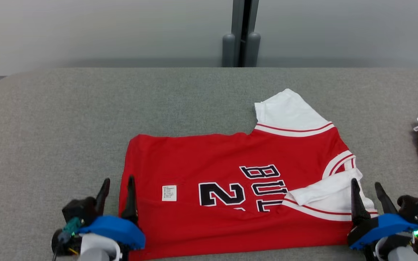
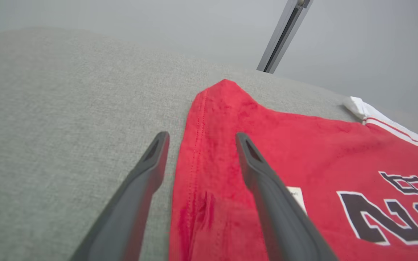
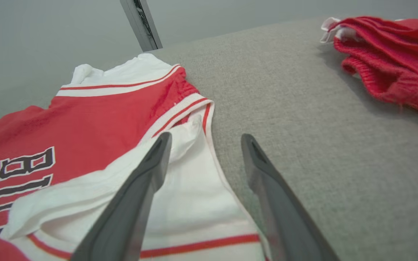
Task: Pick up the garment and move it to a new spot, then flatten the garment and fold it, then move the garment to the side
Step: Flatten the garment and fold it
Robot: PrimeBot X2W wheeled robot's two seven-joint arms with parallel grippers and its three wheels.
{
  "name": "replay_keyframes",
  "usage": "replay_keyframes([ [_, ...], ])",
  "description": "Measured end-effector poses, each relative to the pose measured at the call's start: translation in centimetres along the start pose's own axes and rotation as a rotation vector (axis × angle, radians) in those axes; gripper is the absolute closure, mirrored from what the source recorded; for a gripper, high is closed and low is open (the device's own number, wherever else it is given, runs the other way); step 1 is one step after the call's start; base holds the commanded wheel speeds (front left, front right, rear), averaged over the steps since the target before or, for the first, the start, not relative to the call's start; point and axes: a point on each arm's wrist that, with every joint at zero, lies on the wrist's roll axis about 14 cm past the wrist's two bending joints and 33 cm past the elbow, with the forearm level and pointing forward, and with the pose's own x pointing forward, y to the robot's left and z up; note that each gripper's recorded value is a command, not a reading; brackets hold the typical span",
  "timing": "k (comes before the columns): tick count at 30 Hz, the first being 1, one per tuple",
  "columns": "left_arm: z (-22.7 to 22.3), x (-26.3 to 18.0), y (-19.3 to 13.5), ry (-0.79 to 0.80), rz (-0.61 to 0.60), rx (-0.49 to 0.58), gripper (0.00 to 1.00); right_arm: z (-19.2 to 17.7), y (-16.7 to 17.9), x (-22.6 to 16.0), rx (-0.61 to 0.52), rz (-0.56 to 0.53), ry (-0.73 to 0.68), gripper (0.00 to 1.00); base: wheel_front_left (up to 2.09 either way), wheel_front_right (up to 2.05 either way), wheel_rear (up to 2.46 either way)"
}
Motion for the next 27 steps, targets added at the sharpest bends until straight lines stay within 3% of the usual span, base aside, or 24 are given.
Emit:
replay_keyframes([
  [6,2.5,5.5,0.8,0.006,-0.015,0.061,0.0,1.0,2.5,3.4,-0.041,0.065,-0.006,0.0,0.0,0.0,0.0],
  [11,1.7,8.0,0.1,0.081,-0.052,0.086,0.0,1.1,3.3,5.0,-0.052,0.086,-0.003,0.0,0.0,0.0,0.0],
  [27,-1.5,9.7,0.3,0.213,-0.061,0.123,0.0,2.1,3.2,6.6,-0.071,0.096,-0.019,0.0,0.0,0.0,0.0],
])
